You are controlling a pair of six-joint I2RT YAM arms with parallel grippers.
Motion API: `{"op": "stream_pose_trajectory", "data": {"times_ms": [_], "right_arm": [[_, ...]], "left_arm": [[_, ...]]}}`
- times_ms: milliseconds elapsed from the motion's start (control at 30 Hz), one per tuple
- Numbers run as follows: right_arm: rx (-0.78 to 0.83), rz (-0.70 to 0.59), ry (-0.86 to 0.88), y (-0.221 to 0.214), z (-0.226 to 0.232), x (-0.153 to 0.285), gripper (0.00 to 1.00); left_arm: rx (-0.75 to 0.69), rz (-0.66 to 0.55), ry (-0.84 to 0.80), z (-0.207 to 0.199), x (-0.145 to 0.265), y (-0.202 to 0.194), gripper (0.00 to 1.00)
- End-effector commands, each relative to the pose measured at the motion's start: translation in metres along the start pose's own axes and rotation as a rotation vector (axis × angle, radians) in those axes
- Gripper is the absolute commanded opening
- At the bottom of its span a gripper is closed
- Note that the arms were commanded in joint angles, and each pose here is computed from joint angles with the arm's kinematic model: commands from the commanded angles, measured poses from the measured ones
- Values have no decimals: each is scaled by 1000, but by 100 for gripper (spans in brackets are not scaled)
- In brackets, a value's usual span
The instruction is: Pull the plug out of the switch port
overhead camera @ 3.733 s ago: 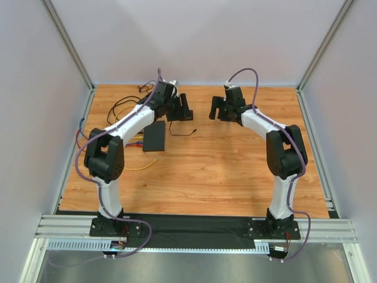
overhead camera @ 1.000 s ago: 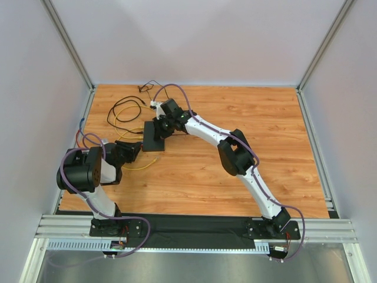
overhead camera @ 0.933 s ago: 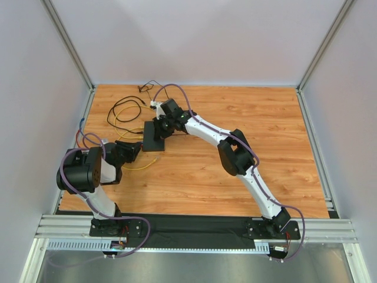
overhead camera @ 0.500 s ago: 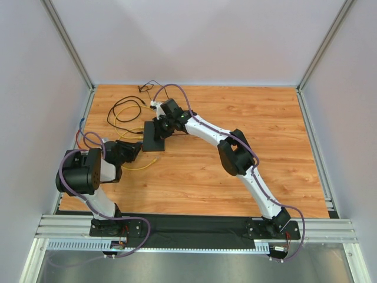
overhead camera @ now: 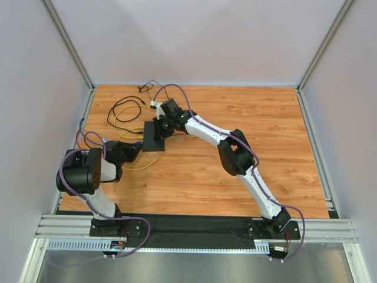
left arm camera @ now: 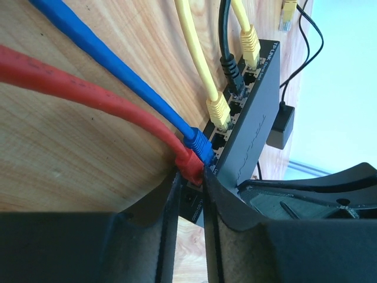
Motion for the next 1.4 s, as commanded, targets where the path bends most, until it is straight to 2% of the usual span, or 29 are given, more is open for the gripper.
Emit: {"op": "stream_pose_trajectory", "data": {"times_ms": [0, 100, 133, 300, 333, 500, 700, 767, 900, 1167, 1300, 1367], "right_arm": [[-22, -16, -46, 3, -1, -2, 9], [-36, -11, -80, -1, -5, -3, 8], [-40, -15, -104, -2, -7, -5, 8], [-97, -6, -209, -12, -19, -7, 5], [-123, -11, -233, -13, -23, -9, 5], [-170, 17, -347, -25, -34, -12, 2], [-181, 31, -406, -30, -40, -14, 2], [-180, 37, -400, -32, -40, -15, 2], [-152, 38, -257, -26, -20, -20, 5], [-124, 34, -198, -20, -14, -25, 8], [-143, 43, -242, -23, -21, -24, 8], [-171, 58, -321, -31, -33, -21, 6]], "left_arm": [[-36, -16, -7, 0, -2, 0, 26], [-36, -19, -10, 1, -1, 0, 22], [-38, -18, -15, 1, -2, 0, 16], [-32, -29, -23, 1, -1, 0, 6], [-27, -31, -23, 2, -2, 0, 0], [12, -57, -48, 3, -1, 0, 0], [24, -63, -46, 3, -2, 1, 0], [9, -46, -42, 0, -4, 0, 0], [-25, -9, -24, -4, -4, -8, 0], [-9, 14, -47, -7, -6, -16, 0], [-6, 15, -51, -8, -6, -16, 0], [2, 14, -47, -7, -5, -16, 0]]}}
Point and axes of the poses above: each gripper's point midway between its finger pads, its own x axis back along the fingers, its own z axis along the line the jaws close on, y = z × x, the point moved 5 cm from there along x, back along the fingers, and after that the axes turned 13 degrees about -x, right-handed, at the moved point
